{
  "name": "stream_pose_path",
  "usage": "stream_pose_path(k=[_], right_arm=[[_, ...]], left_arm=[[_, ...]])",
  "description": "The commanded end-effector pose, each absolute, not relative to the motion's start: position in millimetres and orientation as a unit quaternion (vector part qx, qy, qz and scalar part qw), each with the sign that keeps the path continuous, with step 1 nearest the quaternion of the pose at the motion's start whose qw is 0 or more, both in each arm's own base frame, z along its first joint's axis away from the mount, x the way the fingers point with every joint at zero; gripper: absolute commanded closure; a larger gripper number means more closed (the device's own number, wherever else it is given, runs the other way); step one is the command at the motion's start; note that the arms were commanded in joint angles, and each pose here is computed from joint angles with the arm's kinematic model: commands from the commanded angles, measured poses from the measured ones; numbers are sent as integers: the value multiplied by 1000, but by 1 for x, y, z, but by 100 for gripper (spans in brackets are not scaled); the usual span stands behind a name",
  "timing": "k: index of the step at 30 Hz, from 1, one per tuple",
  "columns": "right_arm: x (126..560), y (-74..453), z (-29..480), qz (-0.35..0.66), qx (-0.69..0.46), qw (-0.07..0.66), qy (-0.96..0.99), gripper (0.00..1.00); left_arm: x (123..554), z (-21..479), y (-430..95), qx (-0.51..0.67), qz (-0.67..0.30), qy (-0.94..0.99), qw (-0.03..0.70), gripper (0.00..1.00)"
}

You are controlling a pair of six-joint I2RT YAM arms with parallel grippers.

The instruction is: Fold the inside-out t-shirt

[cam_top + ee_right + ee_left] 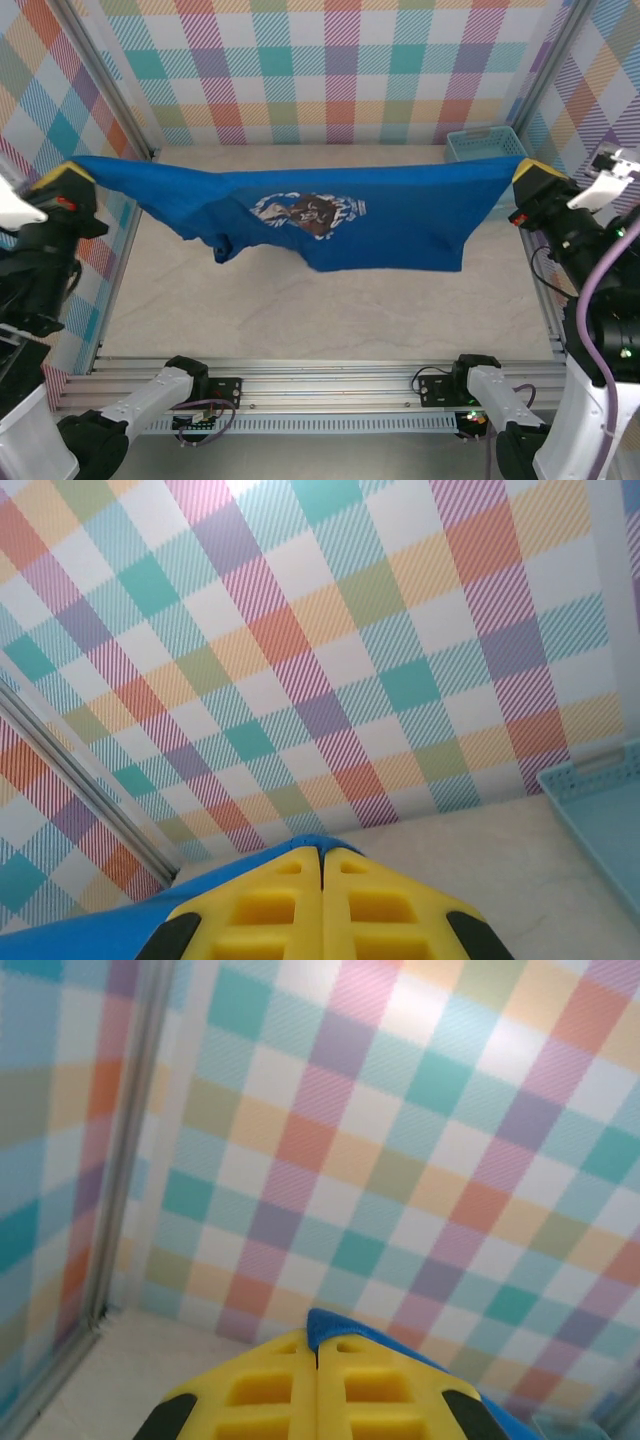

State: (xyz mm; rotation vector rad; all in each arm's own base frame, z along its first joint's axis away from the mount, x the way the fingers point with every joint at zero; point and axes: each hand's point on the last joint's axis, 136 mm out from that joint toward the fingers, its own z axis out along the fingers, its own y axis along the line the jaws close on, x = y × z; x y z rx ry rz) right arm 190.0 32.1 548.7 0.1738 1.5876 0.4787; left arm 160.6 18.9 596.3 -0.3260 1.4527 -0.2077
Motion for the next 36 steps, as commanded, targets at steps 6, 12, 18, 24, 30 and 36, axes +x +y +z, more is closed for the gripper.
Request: stream_pose_path(k=[6, 12, 18, 24, 30, 36], right_arm=[[270, 12, 498, 161, 113, 607, 770, 100], [379, 0, 502, 179, 140, 635, 738, 100], [469, 5, 539, 233, 132, 669, 693, 100], [475, 33, 605, 269, 78, 693, 665, 100], [460, 49, 577, 276, 61, 640, 714, 100], [434, 42, 432, 223, 96, 536, 809, 100]], left_arm=[[264, 571, 12, -137, 37, 721, 678, 100], [373, 569, 15, -162, 16, 723, 672, 100], [453, 609, 22, -164, -79, 665, 724, 100], [431, 658, 27, -155, -155, 597, 772, 100], [401, 642, 7, -127, -185, 644, 731, 100], [375, 528, -40, -117, -271, 748, 595, 100]])
